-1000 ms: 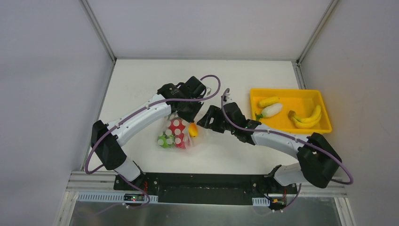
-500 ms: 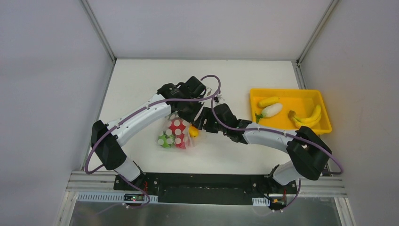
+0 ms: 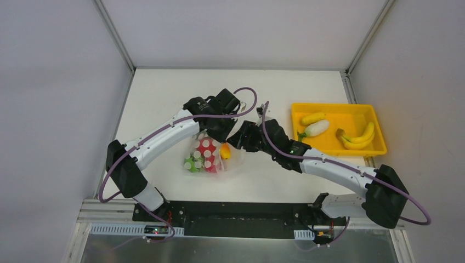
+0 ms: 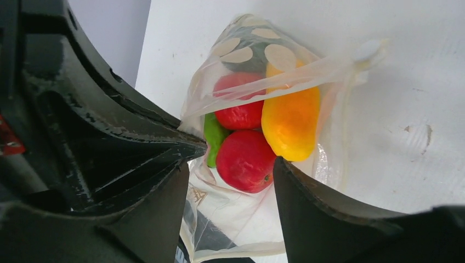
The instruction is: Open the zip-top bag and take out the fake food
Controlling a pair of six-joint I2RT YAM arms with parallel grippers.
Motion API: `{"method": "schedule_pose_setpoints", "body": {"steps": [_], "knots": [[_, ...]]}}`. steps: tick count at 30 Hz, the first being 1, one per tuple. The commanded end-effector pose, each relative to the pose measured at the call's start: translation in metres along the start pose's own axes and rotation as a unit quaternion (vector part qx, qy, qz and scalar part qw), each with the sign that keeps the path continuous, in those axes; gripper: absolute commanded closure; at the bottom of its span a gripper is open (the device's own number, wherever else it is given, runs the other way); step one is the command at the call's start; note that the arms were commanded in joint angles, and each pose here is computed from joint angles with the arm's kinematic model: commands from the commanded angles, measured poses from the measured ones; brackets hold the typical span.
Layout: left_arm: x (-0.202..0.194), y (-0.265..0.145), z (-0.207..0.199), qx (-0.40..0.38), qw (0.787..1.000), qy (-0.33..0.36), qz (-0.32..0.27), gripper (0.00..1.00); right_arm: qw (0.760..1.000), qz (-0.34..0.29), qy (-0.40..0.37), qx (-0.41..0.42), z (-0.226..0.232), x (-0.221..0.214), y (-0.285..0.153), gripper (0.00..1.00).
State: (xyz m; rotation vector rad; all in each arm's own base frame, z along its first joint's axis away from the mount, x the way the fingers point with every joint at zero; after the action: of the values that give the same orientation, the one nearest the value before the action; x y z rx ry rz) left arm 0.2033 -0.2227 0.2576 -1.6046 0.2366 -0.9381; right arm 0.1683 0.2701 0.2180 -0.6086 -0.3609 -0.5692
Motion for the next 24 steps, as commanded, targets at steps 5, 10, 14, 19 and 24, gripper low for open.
{"method": "schedule_pose_setpoints", "body": {"steps": [5,10,14,19,24], "knots": [[0.006,-0.01,-0.005,-0.022,1.0,-0.001,-0.02,1.0,0.998,0.052,-0.031,0.015,-0.007,-0.014,0.036,0.4],[0.006,-0.011,-0.007,-0.035,0.999,0.0,-0.024,1.0,0.998,0.053,-0.042,0.001,-0.024,-0.019,0.065,0.39],[0.007,-0.01,-0.01,-0.051,0.998,-0.003,-0.023,1.0,0.998,0.031,-0.045,0.006,-0.031,-0.018,0.079,0.38],[0.007,-0.009,-0.011,-0.055,0.998,-0.004,-0.022,1.0,0.998,0.029,-0.051,0.009,-0.038,-0.023,0.093,0.37],[0.007,-0.007,-0.011,-0.056,0.998,-0.003,-0.019,1.0,0.997,0.052,-0.057,-0.005,-0.056,-0.036,0.106,0.35]]}}
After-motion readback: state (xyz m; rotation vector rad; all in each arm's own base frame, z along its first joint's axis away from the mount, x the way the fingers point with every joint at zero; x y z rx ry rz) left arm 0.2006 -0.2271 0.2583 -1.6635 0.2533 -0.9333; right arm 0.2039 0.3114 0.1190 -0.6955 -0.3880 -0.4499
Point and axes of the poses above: each gripper's point midway between its finger pads, its own y axis out along the fingers, its own z axis along the line the jaws close on, x = y × z, the point moved 9 cm from there along -y, back along the fingers, and after that the axes turned 9 degrees about y, right-handed, at the moved point
